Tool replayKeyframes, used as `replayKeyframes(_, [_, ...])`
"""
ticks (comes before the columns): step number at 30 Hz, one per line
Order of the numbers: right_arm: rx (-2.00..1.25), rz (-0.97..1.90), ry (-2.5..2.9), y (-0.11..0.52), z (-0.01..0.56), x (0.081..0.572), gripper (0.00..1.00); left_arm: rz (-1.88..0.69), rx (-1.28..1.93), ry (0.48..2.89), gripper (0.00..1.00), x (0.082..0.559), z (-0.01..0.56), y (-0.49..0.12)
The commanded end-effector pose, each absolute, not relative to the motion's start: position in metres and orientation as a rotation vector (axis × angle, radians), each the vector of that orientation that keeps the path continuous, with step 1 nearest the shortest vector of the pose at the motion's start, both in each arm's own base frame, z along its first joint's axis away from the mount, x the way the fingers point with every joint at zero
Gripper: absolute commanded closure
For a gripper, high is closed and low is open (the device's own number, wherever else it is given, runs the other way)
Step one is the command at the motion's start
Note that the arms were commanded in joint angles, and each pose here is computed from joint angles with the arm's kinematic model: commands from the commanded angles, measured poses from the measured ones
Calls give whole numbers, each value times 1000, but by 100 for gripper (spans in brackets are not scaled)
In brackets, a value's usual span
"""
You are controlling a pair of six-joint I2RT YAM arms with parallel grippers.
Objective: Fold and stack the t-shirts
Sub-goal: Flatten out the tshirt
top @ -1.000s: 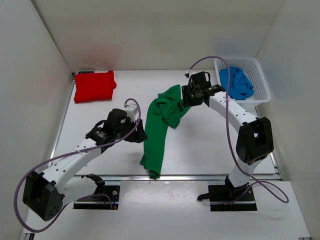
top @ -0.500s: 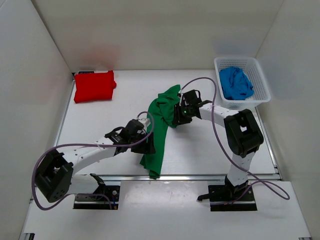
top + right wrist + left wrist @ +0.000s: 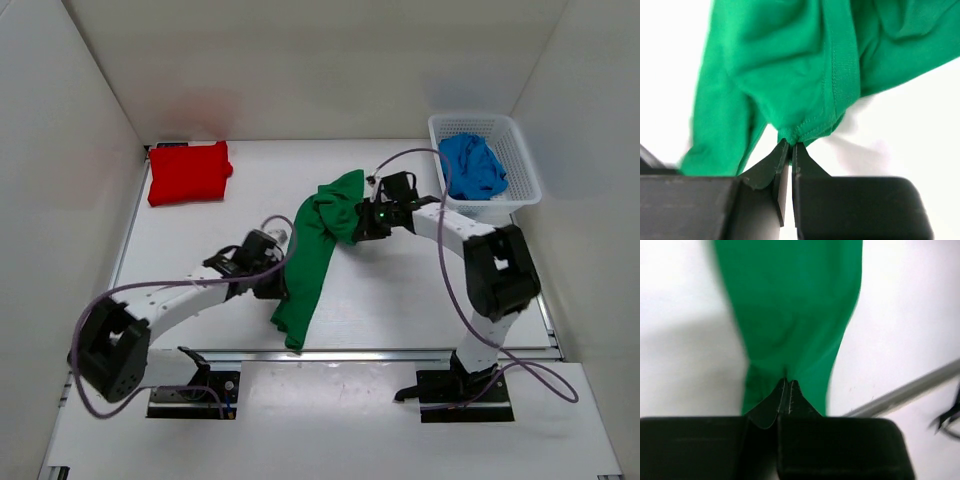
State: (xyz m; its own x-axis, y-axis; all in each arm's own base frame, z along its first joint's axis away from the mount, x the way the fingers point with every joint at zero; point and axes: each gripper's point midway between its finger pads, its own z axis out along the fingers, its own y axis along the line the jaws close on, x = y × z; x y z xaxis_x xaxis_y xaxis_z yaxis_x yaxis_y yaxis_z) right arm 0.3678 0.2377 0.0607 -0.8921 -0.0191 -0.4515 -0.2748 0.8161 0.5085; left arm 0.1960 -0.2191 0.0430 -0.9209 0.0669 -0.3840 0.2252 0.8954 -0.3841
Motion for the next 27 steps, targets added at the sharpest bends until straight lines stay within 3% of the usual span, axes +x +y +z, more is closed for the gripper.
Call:
replayKeyframes(1, [-224,861,2339,230,146,373,100,-593,105,2461,100,246,122,-189])
replayKeyframes(6, [-212,752,2286,207,188,350,100,-349,2,2408,100,290,161,-117])
replayKeyframes(15, [-43,626,2270,142,184,310,100,-145,-2,2420,100,342,170,-78])
replayKeyframes(22, [74,525,2229,87,187,310,100,-70,-80,2381,100,348,178,-41])
replayKeyframes(27, [52,499,2197,75,202,338,100,1,-107,2381,100,384,185,-25])
